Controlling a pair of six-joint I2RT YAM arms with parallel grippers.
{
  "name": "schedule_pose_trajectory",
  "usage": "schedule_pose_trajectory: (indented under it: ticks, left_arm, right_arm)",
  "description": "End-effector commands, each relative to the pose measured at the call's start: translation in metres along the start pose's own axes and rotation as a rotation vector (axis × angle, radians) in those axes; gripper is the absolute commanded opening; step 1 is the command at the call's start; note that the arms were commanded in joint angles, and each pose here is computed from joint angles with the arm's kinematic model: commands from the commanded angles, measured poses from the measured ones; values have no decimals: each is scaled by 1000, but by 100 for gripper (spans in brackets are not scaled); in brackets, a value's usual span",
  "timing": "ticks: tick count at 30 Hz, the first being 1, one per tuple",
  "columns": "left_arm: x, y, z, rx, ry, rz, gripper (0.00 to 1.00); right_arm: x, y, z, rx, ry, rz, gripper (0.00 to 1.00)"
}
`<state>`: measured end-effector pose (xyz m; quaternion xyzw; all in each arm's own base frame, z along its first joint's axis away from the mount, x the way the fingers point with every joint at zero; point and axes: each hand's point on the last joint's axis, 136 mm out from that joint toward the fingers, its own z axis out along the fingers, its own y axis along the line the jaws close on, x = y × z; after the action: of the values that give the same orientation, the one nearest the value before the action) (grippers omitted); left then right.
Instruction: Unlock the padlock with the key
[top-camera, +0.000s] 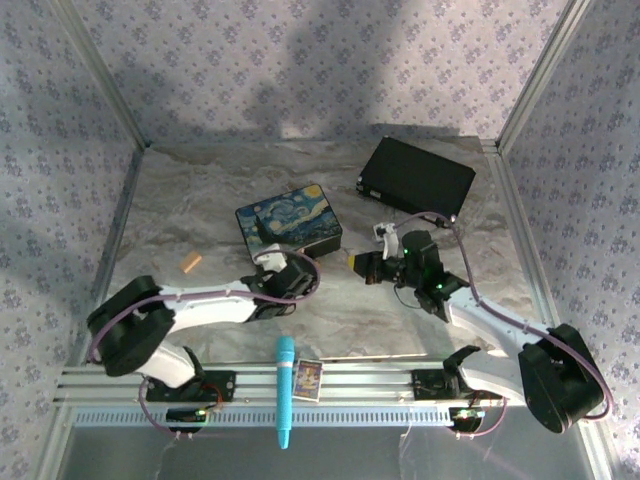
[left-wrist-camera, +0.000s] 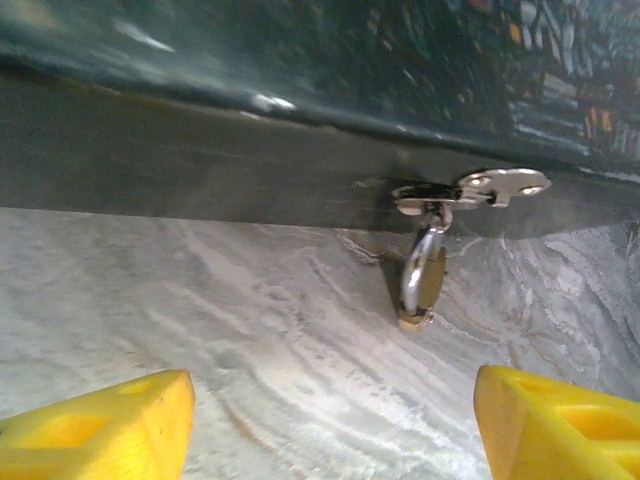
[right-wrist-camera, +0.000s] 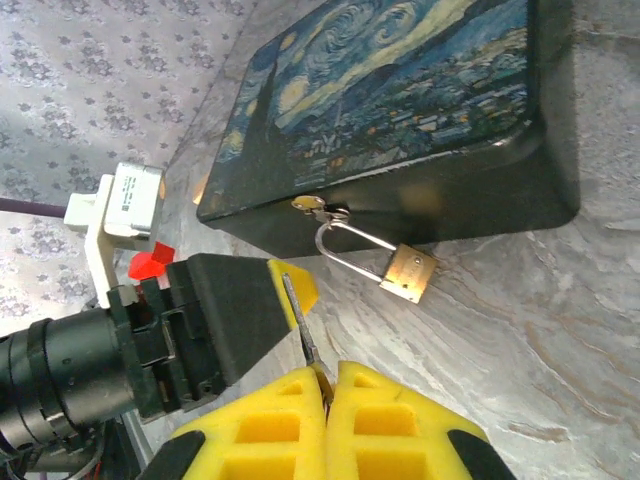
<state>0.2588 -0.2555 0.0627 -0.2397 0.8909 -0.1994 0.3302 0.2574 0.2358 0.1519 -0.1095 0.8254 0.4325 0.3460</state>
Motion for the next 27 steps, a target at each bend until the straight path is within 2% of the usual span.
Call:
schedule_pose_trajectory:
  ticks: [1, 6, 11, 17, 23, 27]
  left_arm:
    - [-1, -19, 14, 19, -25, -69, 73]
    - [1, -30, 34, 4, -33, -10, 72]
    - [-5, -15, 44, -107, -74, -6, 70]
    - [0, 0, 61, -203, -50, 14, 67]
    - [-3, 13, 59, -269, -33, 29, 52]
    - [5, 22, 51, -287, 6, 53, 46]
  right_arm:
    - [2, -7, -6, 31, -8, -4, 0]
    - [7, -11, -11, 41, -6, 9, 0]
    - [12, -20, -17, 66, -12, 26, 0]
    - [11, -25, -22, 72, -27, 44, 0]
    - [10, -30, -24, 88, -30, 47, 0]
    - [11, -33, -22, 89, -29, 55, 0]
